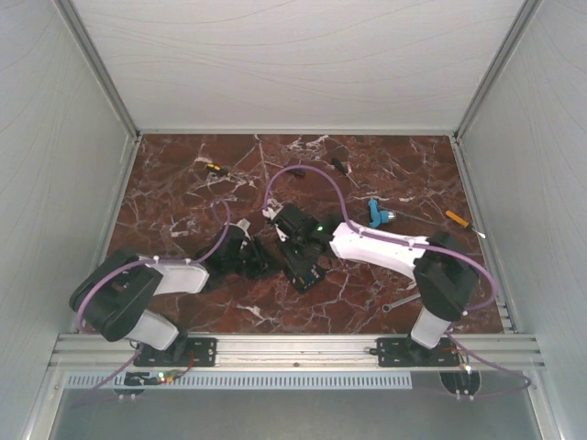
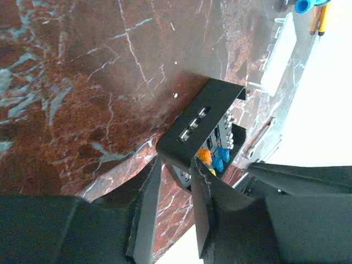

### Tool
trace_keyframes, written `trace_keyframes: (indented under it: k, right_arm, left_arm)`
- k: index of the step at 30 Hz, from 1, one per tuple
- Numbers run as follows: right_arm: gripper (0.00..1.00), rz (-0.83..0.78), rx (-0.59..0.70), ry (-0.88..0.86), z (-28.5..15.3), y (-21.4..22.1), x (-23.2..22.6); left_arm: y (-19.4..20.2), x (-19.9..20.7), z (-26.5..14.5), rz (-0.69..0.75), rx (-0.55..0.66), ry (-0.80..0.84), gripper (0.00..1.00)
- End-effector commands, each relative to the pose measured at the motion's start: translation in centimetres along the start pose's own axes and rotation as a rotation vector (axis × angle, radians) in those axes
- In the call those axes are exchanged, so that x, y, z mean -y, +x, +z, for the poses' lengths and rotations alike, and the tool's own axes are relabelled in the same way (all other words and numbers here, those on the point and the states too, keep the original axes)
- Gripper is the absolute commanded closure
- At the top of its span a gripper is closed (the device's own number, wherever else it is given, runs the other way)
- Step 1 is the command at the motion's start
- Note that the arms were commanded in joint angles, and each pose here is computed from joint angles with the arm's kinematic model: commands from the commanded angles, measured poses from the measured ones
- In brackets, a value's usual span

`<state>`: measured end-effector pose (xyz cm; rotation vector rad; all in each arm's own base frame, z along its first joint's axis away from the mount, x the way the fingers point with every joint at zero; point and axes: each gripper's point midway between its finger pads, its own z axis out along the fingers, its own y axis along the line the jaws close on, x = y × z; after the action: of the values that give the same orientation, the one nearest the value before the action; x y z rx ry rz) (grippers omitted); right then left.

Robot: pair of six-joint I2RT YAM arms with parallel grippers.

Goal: Snap on the fuse box
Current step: Install the fuse at the fuse box base, then pick up the fuse from the center of the board.

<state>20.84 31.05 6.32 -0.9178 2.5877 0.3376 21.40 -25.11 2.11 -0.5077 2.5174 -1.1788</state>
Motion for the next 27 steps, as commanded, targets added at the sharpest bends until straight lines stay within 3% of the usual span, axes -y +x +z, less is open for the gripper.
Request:
trace_keyframes:
  k: [1, 7, 14, 20, 27]
  right_arm:
    - [0.71, -0.016, 0.136, -0.025, -4.0, -3.5, 0.8]
    - [0.61, 0.093, 0.153, 0.044, -2.8, -4.0, 6.7]
    - [0.51, 0.163, 0.234, 0.144, -0.9, -6.5, 11.5]
    - [0.53, 0.138, 0.220, 0.175, 2.2, -7.9, 13.1]
    - [0.57, 0.072, 0.271, 0.080, 4.3, -10.4, 11.9]
  left_arm:
    - [-1.2, 0.8, -0.5, 0.049, 0.048, -0.005, 0.71]
    - [-2.3, 1.6, -1.3, 0.095, 0.087, 0.006, 0.62]
    - [-3.6, 1.6, -2.1, 0.146, 0.129, 0.001, 0.45]
    - [-4.0, 1.4, -2.4, 0.163, 0.136, -0.004, 0.32]
    - [-3.7, 1.0, -2.2, 0.163, 0.116, -0.011, 0.21]
